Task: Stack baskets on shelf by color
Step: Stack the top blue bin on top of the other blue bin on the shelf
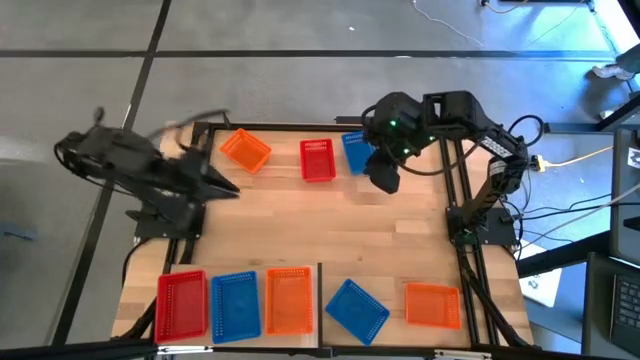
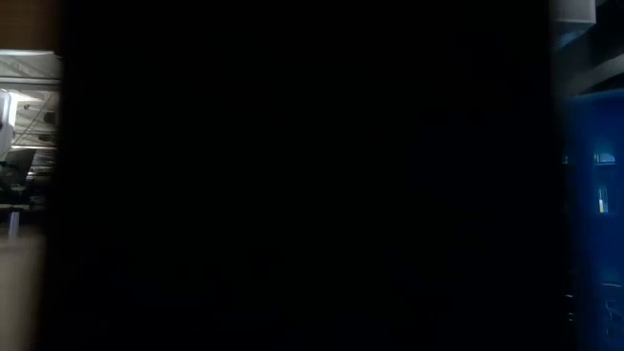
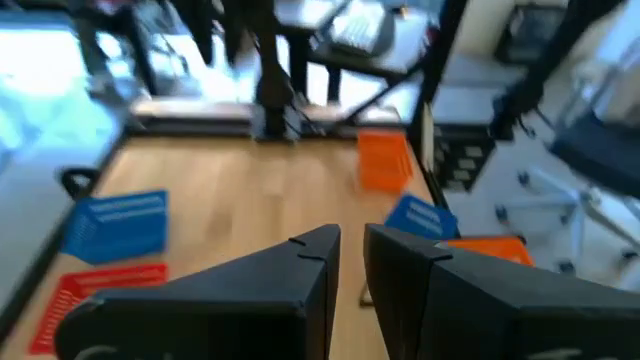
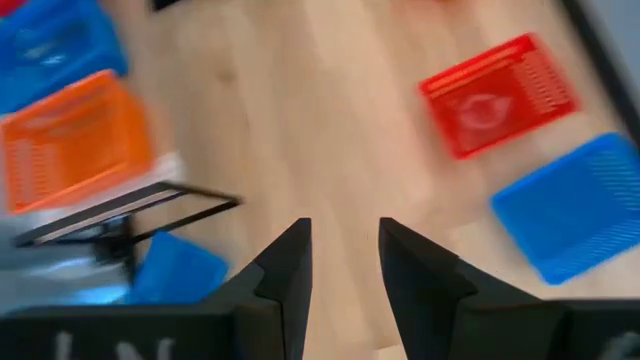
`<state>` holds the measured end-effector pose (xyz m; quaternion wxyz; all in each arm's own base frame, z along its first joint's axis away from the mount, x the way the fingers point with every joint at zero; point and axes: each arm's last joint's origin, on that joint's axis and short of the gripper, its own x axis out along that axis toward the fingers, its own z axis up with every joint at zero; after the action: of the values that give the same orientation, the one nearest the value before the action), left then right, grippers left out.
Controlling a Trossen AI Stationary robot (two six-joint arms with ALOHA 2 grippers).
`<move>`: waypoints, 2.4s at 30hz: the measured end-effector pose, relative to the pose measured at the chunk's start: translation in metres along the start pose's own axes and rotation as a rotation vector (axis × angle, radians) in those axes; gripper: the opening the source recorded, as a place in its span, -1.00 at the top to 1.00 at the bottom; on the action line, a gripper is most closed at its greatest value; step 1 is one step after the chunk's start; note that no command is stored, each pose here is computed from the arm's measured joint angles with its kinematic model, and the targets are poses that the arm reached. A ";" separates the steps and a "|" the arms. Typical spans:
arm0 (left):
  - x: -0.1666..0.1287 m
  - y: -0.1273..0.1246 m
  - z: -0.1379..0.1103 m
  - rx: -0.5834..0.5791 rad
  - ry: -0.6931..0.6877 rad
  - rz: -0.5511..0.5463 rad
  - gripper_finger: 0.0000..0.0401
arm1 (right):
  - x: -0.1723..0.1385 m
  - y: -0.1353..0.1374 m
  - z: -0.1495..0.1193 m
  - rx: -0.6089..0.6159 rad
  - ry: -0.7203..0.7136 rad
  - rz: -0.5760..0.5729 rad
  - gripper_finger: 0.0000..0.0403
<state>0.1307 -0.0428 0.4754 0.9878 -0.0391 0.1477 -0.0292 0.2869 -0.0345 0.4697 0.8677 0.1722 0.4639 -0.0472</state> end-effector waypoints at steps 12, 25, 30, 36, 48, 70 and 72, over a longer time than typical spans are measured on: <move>0.103 0.056 -0.012 -0.284 0.291 0.113 0.79 | 0.000 -0.014 0.004 0.265 -0.031 -0.083 0.42; 0.092 0.089 -0.005 -0.402 0.212 0.147 0.79 | 0.088 -0.087 -0.019 0.330 0.312 -0.318 0.42; 0.077 0.085 -0.001 -0.441 0.169 0.144 0.79 | 0.130 -0.121 -0.027 0.222 0.292 -0.330 0.42; 0.063 0.082 0.002 -0.464 0.124 0.136 0.79 | 0.167 -0.148 -0.045 -0.101 0.311 -0.230 0.42; 0.051 0.079 0.004 -0.456 0.088 0.139 0.79 | 0.212 -0.184 -0.088 -0.486 0.345 -0.179 0.42; 0.053 0.079 0.004 -0.455 0.086 0.142 0.79 | 0.239 -0.204 -0.104 -0.444 0.362 -0.215 0.92; 0.053 0.079 0.004 -0.455 0.087 0.142 0.79 | 0.237 -0.203 -0.099 -0.411 0.357 -0.241 0.95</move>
<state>0.1860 0.0328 0.4574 0.9459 -0.2489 0.1950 0.0725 0.2938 -0.1719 0.1735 0.7773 -0.0581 0.6260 -0.0241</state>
